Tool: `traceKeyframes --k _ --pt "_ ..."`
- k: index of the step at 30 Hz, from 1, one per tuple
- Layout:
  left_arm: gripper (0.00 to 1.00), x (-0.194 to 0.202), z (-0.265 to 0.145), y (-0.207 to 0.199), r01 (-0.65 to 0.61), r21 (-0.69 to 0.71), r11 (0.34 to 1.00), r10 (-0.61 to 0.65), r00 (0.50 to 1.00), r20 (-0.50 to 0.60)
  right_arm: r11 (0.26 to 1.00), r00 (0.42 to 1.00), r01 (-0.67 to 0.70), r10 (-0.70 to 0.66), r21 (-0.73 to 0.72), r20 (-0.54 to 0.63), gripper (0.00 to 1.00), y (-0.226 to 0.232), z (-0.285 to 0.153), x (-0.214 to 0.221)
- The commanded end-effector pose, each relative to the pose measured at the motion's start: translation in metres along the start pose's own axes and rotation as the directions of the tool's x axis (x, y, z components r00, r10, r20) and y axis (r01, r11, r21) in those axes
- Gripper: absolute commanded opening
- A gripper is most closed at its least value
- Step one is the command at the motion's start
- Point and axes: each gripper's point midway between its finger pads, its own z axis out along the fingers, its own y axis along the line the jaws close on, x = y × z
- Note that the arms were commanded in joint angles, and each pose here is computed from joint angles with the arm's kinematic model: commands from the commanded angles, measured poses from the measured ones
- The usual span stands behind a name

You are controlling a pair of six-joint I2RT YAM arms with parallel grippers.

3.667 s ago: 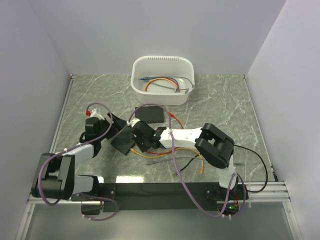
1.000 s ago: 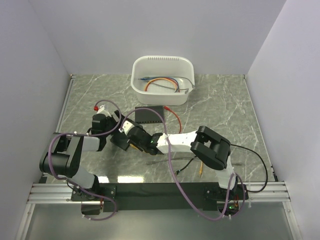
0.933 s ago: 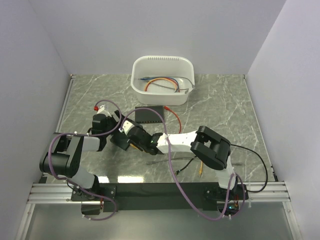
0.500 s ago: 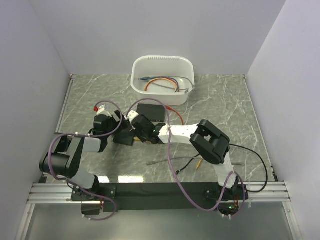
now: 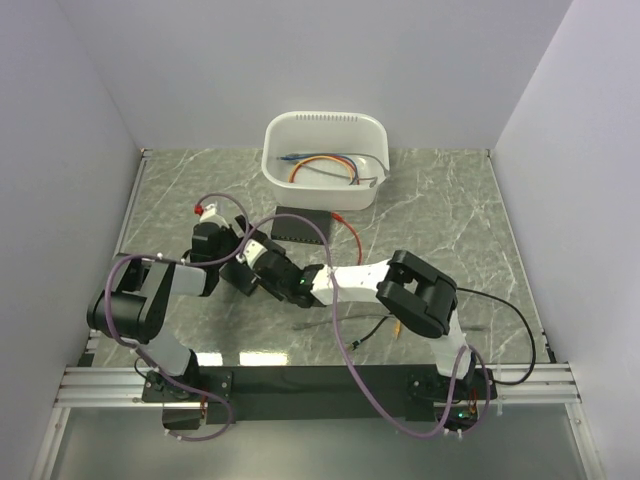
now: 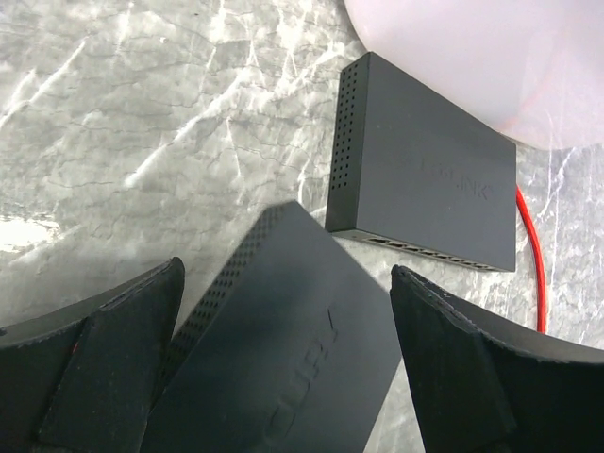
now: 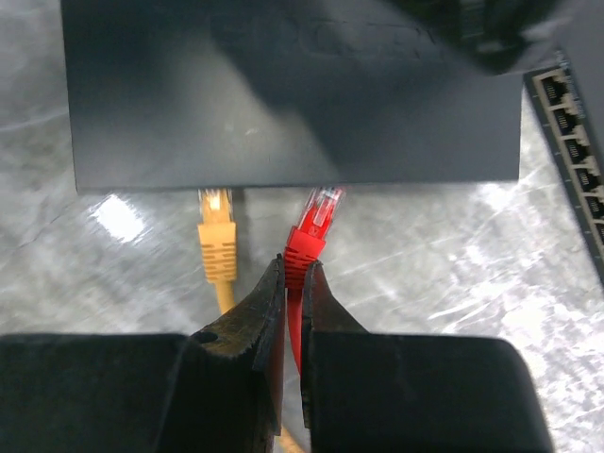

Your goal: Insert the plug into the switch port

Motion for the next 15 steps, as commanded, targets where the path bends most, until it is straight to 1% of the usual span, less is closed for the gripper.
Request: traceKeyframes --k 1,9,14,15 --pt "0.96 0.083 -0.020 -0.017 0.091 0.064 0.994 -0.066 0.947 -0.315 0.990 0.920 -0.025 0.076 -0.136 0.384 0.00 0.035 -0.038 -0.116" --pt "0.96 0.089 -0.030 -0.017 0.111 0.054 0.992 -0.087 0.941 -0.327 0.989 0.909 -0.064 0.114 -0.136 0.401 0.00 0.027 -0.056 -0.108" --pt "0.96 0.083 -0.035 -0.015 0.114 0.023 0.993 -0.101 0.944 -0.315 0.990 0.915 -0.101 0.133 -0.103 0.380 0.00 0.020 -0.056 -0.104" --pt "0.96 0.080 -0.036 -0.017 0.113 0.022 0.993 -0.101 0.947 -0.307 0.991 0.924 -0.102 0.127 -0.086 0.361 0.00 0.018 -0.053 -0.100"
